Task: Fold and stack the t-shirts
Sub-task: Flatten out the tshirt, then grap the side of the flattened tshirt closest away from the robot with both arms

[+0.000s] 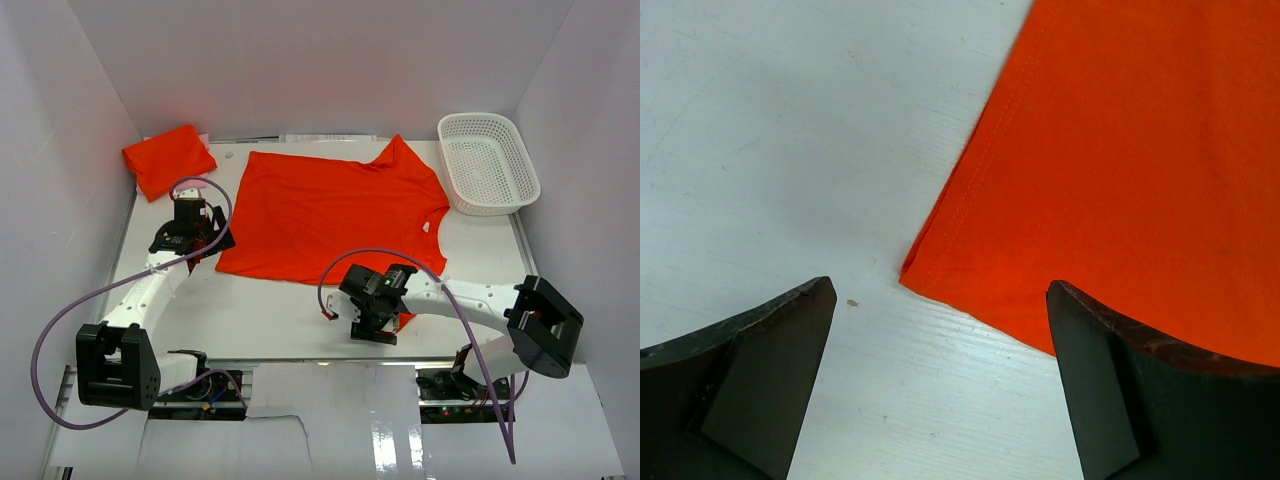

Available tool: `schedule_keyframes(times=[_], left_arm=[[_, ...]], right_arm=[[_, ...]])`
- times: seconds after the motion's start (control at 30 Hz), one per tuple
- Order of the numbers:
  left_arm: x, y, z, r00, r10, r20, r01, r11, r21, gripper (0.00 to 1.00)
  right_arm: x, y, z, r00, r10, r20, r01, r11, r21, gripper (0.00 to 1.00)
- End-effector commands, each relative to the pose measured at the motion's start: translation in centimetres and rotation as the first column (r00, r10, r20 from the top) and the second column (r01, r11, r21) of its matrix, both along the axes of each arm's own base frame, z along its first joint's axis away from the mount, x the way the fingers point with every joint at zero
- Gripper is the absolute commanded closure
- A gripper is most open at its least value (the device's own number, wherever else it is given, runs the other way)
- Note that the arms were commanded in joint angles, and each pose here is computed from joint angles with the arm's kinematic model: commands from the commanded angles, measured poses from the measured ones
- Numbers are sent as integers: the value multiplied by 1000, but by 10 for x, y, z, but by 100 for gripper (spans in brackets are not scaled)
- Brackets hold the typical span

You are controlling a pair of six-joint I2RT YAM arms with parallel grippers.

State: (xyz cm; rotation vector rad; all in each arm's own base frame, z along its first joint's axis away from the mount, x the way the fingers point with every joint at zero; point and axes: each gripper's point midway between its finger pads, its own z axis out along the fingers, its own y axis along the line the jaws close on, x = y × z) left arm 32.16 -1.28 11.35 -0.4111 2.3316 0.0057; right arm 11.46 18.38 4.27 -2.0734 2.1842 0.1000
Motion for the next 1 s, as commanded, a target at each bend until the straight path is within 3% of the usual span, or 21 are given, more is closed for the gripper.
schedule_keyframes(times=[0.0, 0.37, 0.7, 0.87, 0.9, 0.97], left_arm=[[2, 0, 1, 1000, -6, 15, 6, 1000, -5, 2], [3, -2, 1, 1000, -14, 14, 14, 1000, -13, 2], [3, -3, 0, 1000, -17, 12, 17, 1000, -14, 2], [4, -3, 0, 1000, -19, 12, 20, 1000, -14, 2], [4, -3, 0, 1000, -19, 10, 20, 1000, -14, 2], [3, -3, -1, 1000, -20, 7, 21, 1000, -13, 2]], right_arm=[[1, 7, 6, 1000, -23, 5, 23, 1000, 14, 32], [3, -8, 1, 998, -60, 33, 62, 997, -54, 32], [4, -29, -9, 996, -81, 42, 86, 986, -141, 45], [-2, -30, -15, 997, -76, 7, 76, 986, -151, 44], [-2, -31, -15, 997, -76, 3, 76, 985, -153, 50], [-4, -29, -15, 997, -77, -10, 75, 987, -145, 53]])
